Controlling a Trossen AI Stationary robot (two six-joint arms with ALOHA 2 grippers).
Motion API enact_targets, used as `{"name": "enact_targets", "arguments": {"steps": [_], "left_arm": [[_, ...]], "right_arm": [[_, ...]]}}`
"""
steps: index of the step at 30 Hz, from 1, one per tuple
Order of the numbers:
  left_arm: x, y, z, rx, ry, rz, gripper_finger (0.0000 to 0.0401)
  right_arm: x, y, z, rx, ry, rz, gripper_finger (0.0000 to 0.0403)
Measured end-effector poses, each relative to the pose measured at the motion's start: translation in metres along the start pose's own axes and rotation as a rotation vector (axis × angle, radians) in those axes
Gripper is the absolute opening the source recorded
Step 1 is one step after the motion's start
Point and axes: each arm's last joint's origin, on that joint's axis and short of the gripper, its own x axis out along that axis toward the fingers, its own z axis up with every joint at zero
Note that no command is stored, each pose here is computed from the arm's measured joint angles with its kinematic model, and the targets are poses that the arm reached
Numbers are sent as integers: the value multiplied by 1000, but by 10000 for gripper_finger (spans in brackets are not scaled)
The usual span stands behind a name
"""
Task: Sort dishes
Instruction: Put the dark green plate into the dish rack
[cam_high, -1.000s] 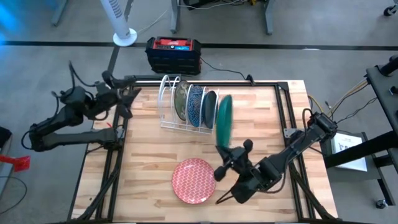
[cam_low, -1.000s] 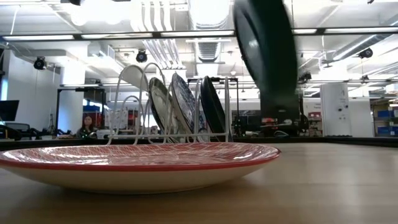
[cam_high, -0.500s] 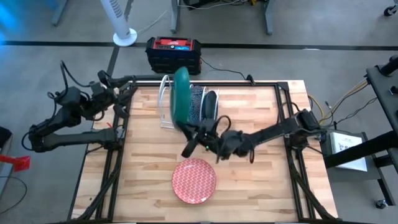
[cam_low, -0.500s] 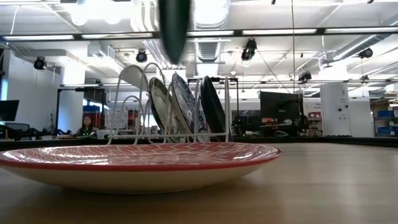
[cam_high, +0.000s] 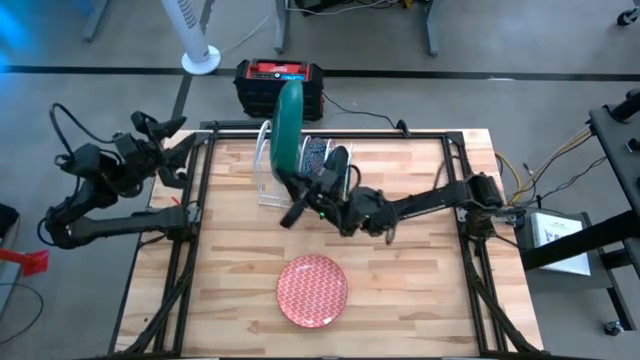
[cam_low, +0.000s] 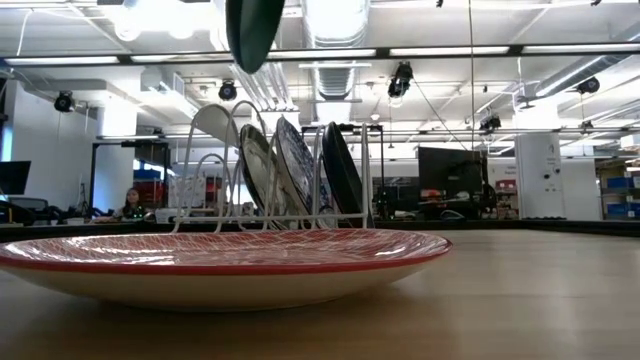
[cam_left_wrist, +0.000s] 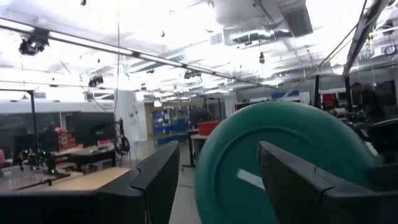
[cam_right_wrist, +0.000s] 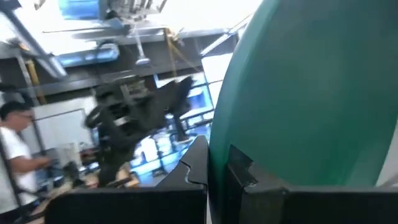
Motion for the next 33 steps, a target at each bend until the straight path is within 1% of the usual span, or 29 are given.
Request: {"name": "enact_targets", "arguments": {"steps": [4, 10, 13, 15, 19, 23, 27, 31, 33], "left_arm": [[-5, 1, 1, 14, -6, 1, 205], [-5, 1, -1, 30, 19, -4, 205], [-5, 1, -2, 43, 23, -5, 205], [-5, 1, -2, 48, 22, -5, 205], [-5, 1, -1, 56, 21, -4, 205], [-5, 1, -2, 57, 23, -5, 205], [-6, 1, -2, 59, 29, -6, 205], [-6, 1, -2, 59, 31, -6, 205], [-6, 1, -2, 59, 31, -6, 205]], "right_arm": [[19, 0, -9, -58, -17, -41, 0], [49, 11, -31, -130, -47, -54, 0], [62, 17, -39, -204, -56, -120, 0], [69, 22, -42, -250, -46, -158, 0], [80, 27, -53, -283, -14, -176, 0], [88, 27, -63, -322, 31, -224, 0], [93, 20, -68, -306, 64, -243, 0], [96, 15, -75, -294, 109, -221, 0], [97, 12, -78, -278, 128, -228, 0]]}}
